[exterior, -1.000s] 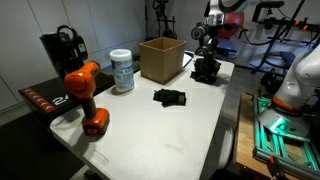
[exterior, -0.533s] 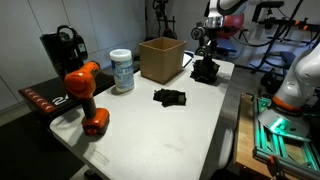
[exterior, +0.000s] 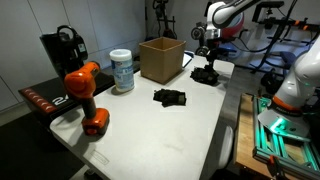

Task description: Move the gloves to the right one by one

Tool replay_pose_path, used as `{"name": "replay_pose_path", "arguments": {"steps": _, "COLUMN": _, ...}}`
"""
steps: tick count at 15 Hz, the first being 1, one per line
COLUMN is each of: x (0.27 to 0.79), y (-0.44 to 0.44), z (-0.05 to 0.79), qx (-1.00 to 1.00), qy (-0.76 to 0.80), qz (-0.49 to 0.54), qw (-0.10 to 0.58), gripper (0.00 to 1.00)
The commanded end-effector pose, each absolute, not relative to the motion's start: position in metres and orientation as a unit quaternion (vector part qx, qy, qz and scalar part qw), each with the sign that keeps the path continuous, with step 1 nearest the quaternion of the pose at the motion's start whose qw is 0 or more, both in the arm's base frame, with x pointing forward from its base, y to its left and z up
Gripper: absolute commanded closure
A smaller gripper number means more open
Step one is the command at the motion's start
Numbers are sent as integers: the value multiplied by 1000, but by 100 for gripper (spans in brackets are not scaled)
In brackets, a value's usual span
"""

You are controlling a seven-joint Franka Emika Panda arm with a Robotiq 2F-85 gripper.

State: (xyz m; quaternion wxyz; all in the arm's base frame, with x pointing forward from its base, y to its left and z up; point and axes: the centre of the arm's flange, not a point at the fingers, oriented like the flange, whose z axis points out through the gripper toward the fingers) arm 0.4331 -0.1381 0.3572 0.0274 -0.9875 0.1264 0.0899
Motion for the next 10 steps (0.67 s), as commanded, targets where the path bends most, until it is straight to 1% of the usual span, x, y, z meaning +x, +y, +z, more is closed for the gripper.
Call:
{"name": "replay_pose_path", "arguments": {"steps": 1, "x": 434, "y": -140, "z": 343, "qx": -985, "qy": 136, "qz": 110, "qw": -7, "gripper": 57}}
{"name": "replay_pose_path", "arguments": {"steps": 5, "x": 431, "y": -119, "z": 374, "qx": -984, "qy": 131, "qz": 104, "qw": -55, "gripper": 27}}
{"name": "replay_pose_path", "arguments": {"steps": 8, "x": 442, "y": -72, "z": 400, "qx": -991, "qy": 102, "qz": 81, "qw": -20, "gripper": 5}}
{"name": "replay_pose_path", "arguments": {"steps": 9, "x": 446, "y": -54, "z": 404, "qx": -993, "qy": 90, "qz": 78, "qw": -3, "gripper": 0}}
{"name": "replay_pose_path", "arguments": {"steps": 10, "x": 452, "y": -37, "z": 408, "qx": -994, "qy": 82, "qz": 77, "qw": 12, "gripper": 0}}
